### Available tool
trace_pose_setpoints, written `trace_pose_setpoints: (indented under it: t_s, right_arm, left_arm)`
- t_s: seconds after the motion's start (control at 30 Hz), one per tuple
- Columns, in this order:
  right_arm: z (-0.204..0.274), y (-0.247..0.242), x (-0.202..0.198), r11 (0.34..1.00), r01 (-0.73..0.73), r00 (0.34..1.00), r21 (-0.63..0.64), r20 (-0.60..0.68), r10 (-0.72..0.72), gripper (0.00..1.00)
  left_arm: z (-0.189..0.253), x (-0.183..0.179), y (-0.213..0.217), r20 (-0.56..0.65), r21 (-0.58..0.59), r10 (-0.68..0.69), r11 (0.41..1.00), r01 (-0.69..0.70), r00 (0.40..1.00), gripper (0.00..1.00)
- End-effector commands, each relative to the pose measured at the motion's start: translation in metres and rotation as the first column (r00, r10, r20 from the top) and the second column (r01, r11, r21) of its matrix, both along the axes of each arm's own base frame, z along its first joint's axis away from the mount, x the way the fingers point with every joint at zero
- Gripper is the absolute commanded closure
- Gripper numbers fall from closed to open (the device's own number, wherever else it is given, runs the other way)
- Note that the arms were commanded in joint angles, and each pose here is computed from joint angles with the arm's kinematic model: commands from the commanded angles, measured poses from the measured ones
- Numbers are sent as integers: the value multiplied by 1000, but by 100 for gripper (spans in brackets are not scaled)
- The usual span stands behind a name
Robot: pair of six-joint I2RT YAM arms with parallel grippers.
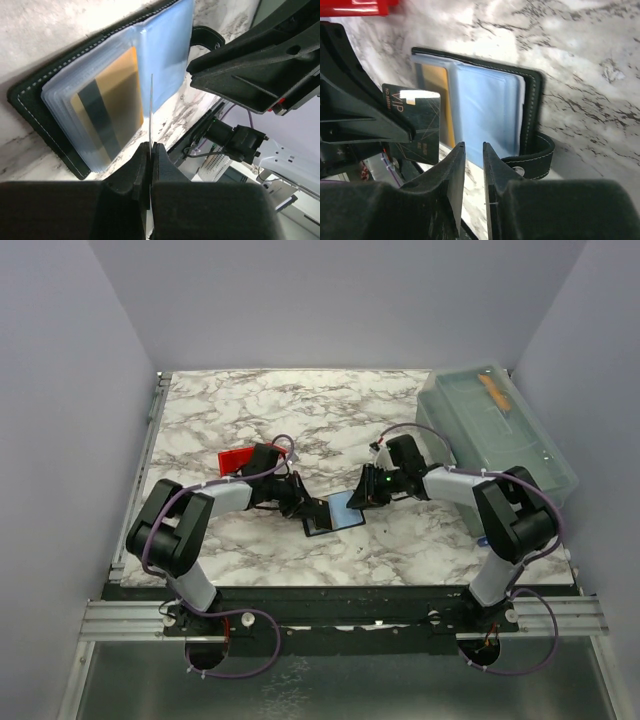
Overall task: Put the credit cards into the card holder
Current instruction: Insert the credit card into the card holder.
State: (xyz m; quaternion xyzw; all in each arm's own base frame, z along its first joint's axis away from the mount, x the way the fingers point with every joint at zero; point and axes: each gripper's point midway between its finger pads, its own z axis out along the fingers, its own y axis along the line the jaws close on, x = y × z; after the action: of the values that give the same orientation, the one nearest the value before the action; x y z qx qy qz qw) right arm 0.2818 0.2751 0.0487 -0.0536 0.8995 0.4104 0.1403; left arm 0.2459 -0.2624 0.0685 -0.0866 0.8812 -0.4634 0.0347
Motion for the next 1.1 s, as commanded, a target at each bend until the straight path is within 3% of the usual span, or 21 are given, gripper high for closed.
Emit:
trace_pose_setpoints:
  t_s: [0.0, 0.47, 1.07]
  right_arm:
    - [-25, -13, 1, 997, 25, 1000, -77, -5, -25, 79]
    - [-52, -20, -7, 992, 25, 998, -127, -51, -32, 85]
    - [-58, -20, -8, 992, 17, 998, -122, -51, -24, 89]
  left_arm:
    - [-11, 8, -5, 12, 45, -12, 999, 12, 1000, 100]
    - [-34, 11, -9, -30, 61, -33, 998, 35, 999, 100]
    - [-18, 5, -17, 77, 10, -66, 998, 66, 995, 100]
